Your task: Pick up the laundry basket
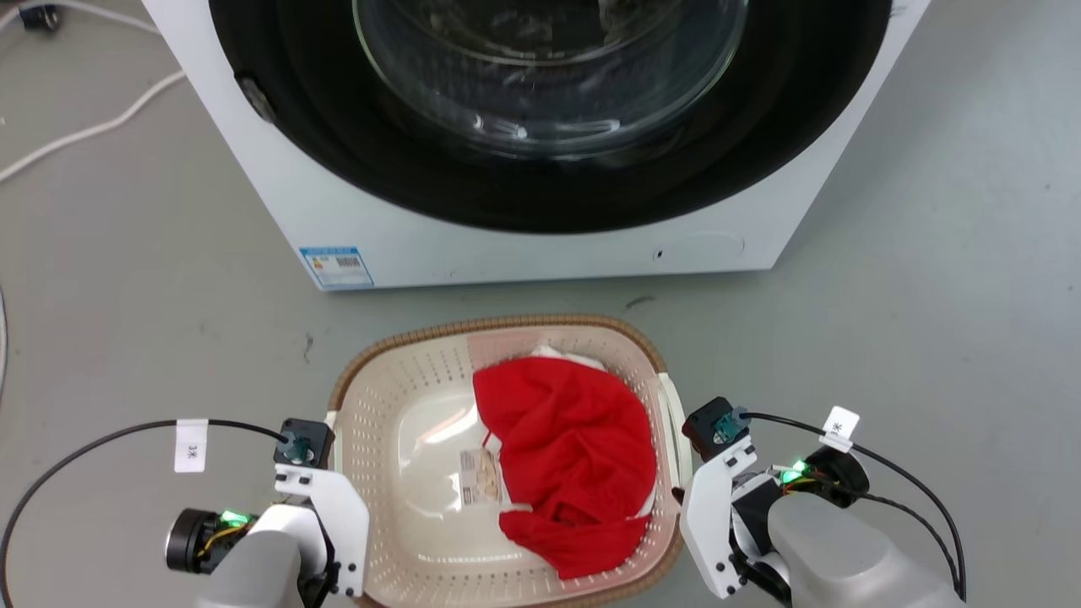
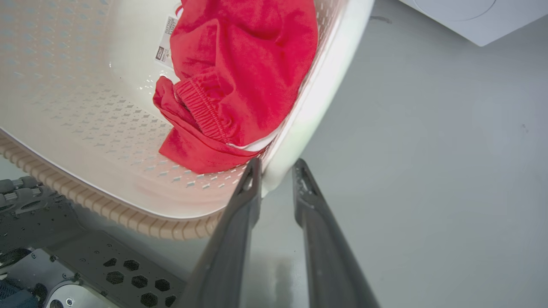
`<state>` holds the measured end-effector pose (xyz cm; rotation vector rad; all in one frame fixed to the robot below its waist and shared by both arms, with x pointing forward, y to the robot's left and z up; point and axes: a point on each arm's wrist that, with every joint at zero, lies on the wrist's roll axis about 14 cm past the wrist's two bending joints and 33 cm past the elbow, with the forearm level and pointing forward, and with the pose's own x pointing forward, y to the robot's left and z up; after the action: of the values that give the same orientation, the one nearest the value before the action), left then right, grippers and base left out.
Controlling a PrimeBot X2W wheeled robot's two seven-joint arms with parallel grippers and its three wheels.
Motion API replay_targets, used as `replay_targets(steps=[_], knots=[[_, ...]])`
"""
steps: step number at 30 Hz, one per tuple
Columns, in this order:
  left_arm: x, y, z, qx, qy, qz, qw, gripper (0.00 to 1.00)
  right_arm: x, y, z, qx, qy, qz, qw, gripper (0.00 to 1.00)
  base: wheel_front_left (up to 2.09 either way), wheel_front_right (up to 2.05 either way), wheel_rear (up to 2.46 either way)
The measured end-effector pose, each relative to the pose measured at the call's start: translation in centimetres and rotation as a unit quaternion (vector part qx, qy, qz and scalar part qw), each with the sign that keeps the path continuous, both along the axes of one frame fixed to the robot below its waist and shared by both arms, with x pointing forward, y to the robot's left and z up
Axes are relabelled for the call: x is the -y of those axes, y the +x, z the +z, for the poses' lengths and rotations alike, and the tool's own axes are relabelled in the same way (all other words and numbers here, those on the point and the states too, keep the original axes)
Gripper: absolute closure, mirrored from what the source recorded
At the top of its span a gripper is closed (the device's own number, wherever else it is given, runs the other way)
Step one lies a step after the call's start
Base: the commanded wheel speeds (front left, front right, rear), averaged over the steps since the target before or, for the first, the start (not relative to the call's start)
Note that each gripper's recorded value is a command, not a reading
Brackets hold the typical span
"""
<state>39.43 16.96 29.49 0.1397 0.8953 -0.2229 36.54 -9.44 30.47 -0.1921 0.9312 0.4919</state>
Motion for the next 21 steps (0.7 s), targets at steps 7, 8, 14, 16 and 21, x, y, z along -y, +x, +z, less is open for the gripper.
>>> replay_targets(steps=[7, 8, 14, 16, 21], knots=[[1.5, -1.6, 1.1, -0.024, -0.008, -0.009, 1.0, 1.0, 0.8, -1.1, 1.5, -0.004, -0.015, -0.009, 1.0, 1.0, 0.0, 0.0, 0.0], [1.7, -1.9, 1.1, -0.029, -0.008, -0.011, 0.999, 1.0, 0.9, -1.5, 1.5, -0.009, -0.017, -0.01, 1.0, 1.0, 0.0, 0.0, 0.0], [2.1, -3.1, 1.8, -0.048, -0.01, -0.019, 0.999, 1.0, 1.2, -2.7, 2.0, -0.024, -0.027, -0.013, 0.999, 1.0, 0.0, 0.0, 0.0], [2.2, -3.6, 2.0, -0.054, -0.011, -0.021, 0.998, 1.0, 1.2, -3.5, 1.9, -0.037, -0.032, -0.011, 0.999, 1.0, 0.0, 0.0, 0.0], [2.5, -4.7, 2.4, -0.071, -0.014, -0.028, 0.997, 1.0, 1.4, -4.5, 2.3, -0.049, -0.037, -0.009, 0.998, 1.0, 0.0, 0.0, 0.0]])
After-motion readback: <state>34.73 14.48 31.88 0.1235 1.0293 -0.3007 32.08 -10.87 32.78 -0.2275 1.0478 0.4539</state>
